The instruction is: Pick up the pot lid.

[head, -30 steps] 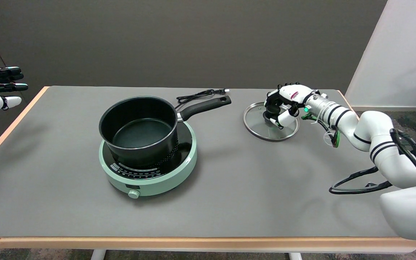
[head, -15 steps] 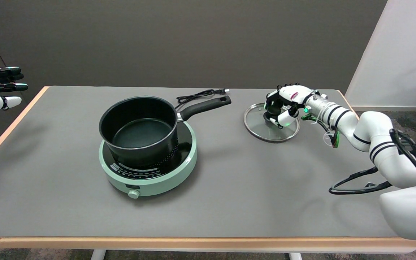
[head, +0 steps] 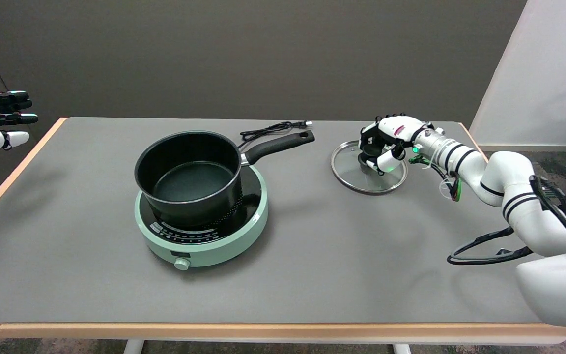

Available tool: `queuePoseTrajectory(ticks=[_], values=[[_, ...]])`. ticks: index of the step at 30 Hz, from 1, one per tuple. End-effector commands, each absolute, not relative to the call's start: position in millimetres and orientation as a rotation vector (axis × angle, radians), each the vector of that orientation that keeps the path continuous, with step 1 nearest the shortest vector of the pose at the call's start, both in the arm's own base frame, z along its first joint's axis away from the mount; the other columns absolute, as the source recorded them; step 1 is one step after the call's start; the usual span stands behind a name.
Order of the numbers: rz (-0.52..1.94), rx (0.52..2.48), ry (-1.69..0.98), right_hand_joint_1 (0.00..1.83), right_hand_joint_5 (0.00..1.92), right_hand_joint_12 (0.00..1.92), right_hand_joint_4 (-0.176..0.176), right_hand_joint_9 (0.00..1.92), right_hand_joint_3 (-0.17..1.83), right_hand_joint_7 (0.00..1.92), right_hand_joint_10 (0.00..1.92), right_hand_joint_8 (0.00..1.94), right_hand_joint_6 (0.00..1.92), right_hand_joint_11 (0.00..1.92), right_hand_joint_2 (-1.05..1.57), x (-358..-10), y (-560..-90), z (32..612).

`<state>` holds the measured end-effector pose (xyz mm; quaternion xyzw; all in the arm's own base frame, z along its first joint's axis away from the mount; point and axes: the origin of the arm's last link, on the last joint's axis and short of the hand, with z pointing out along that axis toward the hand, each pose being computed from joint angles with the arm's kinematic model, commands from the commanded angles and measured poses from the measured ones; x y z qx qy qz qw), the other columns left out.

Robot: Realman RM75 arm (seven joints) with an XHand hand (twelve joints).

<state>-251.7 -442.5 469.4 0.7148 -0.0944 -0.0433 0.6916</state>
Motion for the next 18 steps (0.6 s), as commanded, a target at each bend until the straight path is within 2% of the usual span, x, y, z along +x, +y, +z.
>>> queuePoseTrajectory(ticks=[1, 2, 3, 4, 7, 8, 9, 13, 18], values=[[-0.088, 1.616, -0.202, 0.93, 0.77, 1.37, 0.176, 0.84, 0.28, 0.95, 0.73, 0.58, 1.33, 0.64, 1.09, -248.4, -443.4, 465.0], [-0.088, 1.616, -0.202, 0.93, 0.77, 1.37, 0.176, 0.84, 0.29, 0.95, 0.74, 0.61, 1.33, 0.64, 1.08, -248.6, -443.2, 464.9], [-0.087, 1.619, -0.203, 1.03, 0.77, 1.37, 0.099, 0.85, 0.25, 0.97, 0.76, 0.76, 1.34, 0.65, 1.08, -248.8, -443.4, 464.1], [-0.086, 1.621, -0.204, 1.20, 0.75, 1.37, -0.038, 0.87, 0.19, 1.00, 0.79, 0.99, 1.36, 0.67, 1.08, -249.1, -443.6, 463.3], [-0.085, 1.622, -0.206, 1.21, 0.76, 1.36, -0.058, 0.89, 0.21, 1.01, 0.86, 1.06, 1.28, 0.69, 1.07, -249.7, -443.4, 462.6], [-0.084, 1.624, -0.207, 1.24, 0.78, 1.37, -0.032, 0.89, 0.29, 1.00, 0.89, 1.11, 1.20, 0.69, 1.02, -250.0, -443.5, 461.8], [-0.084, 1.625, -0.206, 1.36, 0.78, 1.37, 0.176, 0.89, 0.51, 0.93, 0.95, 1.21, 0.91, 0.70, 0.88, -249.6, -443.6, 461.6], [-0.085, 1.629, -0.208, 1.36, 0.79, 1.40, 0.176, 0.87, 0.65, 0.90, 1.09, 1.32, 0.90, 0.70, 0.84, -250.6, -443.5, 460.3], [-0.086, 1.639, -0.206, 1.36, 0.79, 1.42, 0.176, 0.86, 0.69, 0.89, 1.20, 1.35, 0.90, 0.71, 0.83, -250.7, -443.6, 458.5]])
